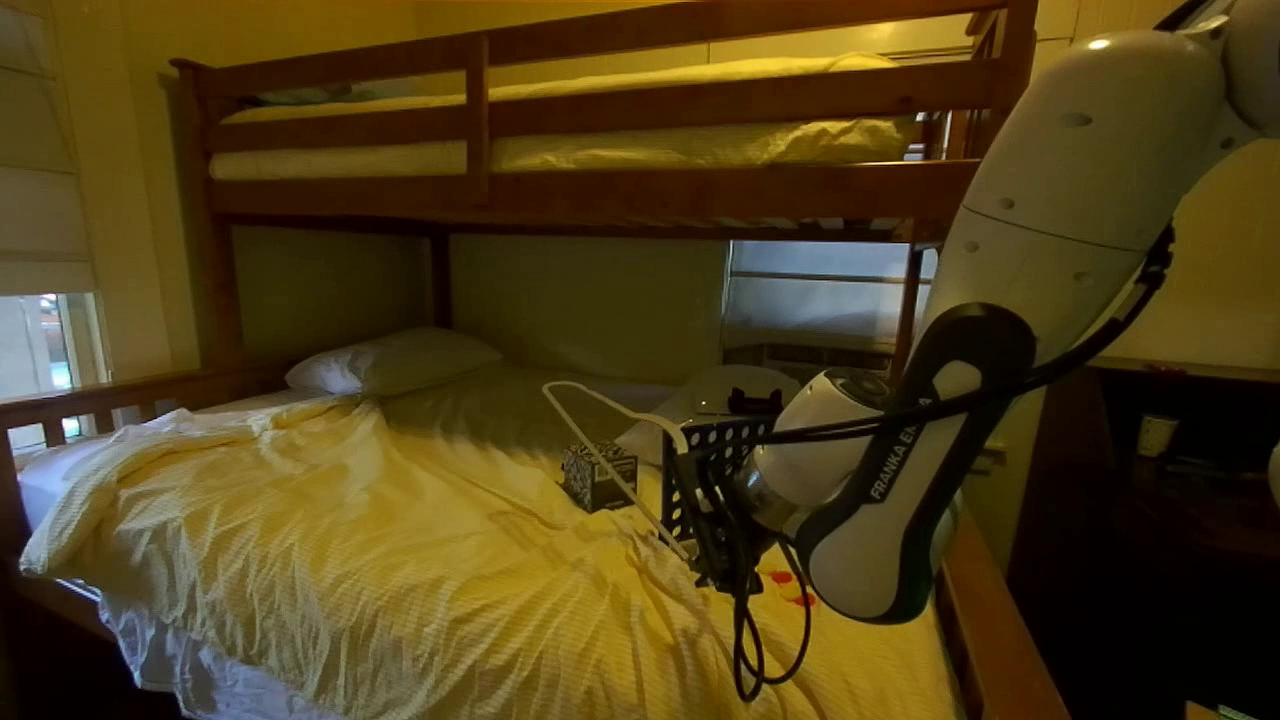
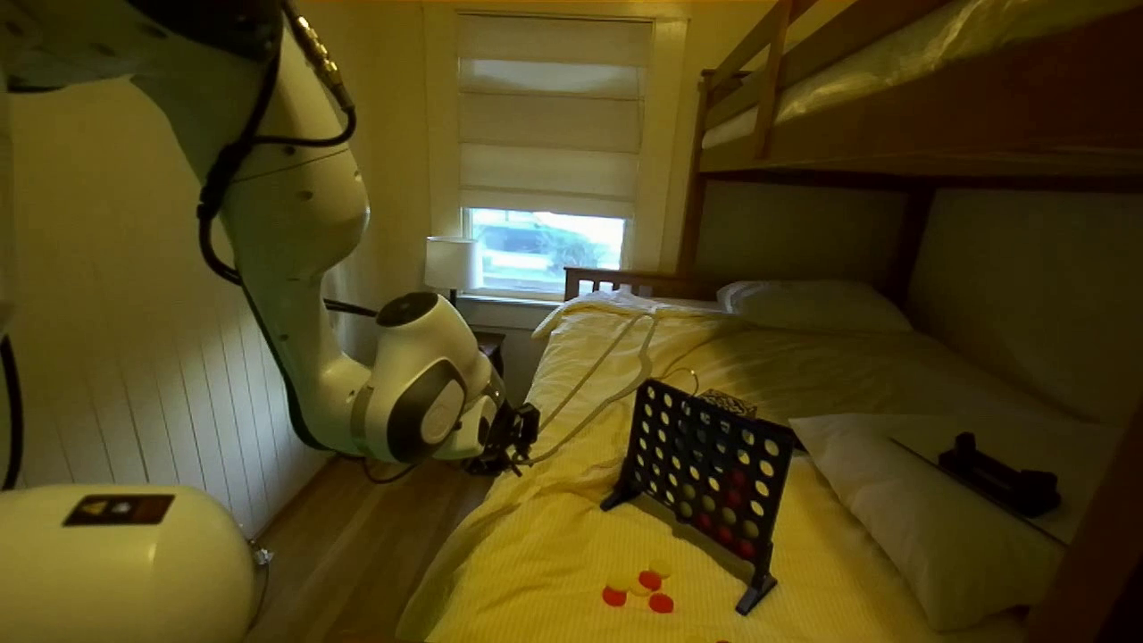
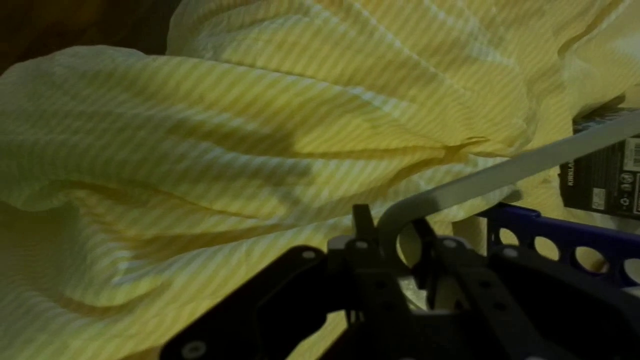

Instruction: Pick up the hang wire and put it on the black object

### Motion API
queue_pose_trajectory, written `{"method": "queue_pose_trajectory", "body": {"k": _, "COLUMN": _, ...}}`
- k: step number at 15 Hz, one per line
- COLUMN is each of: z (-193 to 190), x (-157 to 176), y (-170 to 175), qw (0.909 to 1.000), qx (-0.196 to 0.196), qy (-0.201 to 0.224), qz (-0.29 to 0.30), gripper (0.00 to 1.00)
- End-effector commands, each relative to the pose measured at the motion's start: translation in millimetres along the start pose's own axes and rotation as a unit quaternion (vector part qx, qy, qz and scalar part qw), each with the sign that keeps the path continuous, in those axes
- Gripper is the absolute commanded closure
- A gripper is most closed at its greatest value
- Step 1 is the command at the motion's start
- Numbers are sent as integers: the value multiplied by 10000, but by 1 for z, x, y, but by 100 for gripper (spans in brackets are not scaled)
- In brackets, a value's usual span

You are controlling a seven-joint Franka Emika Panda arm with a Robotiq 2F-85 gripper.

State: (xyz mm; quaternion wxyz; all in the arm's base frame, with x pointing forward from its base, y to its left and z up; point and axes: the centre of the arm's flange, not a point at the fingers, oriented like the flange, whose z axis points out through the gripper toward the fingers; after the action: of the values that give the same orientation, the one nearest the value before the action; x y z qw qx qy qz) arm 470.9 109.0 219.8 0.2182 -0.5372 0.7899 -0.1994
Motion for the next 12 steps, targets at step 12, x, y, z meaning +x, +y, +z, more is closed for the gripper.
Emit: {"method": "queue_pose_trajectory", "body": {"k": 12, "z": 15, "x": 5, "y": -5, "qw": 9994, "qx": -183, "qy": -267, "qz": 101, "gripper": 95}}
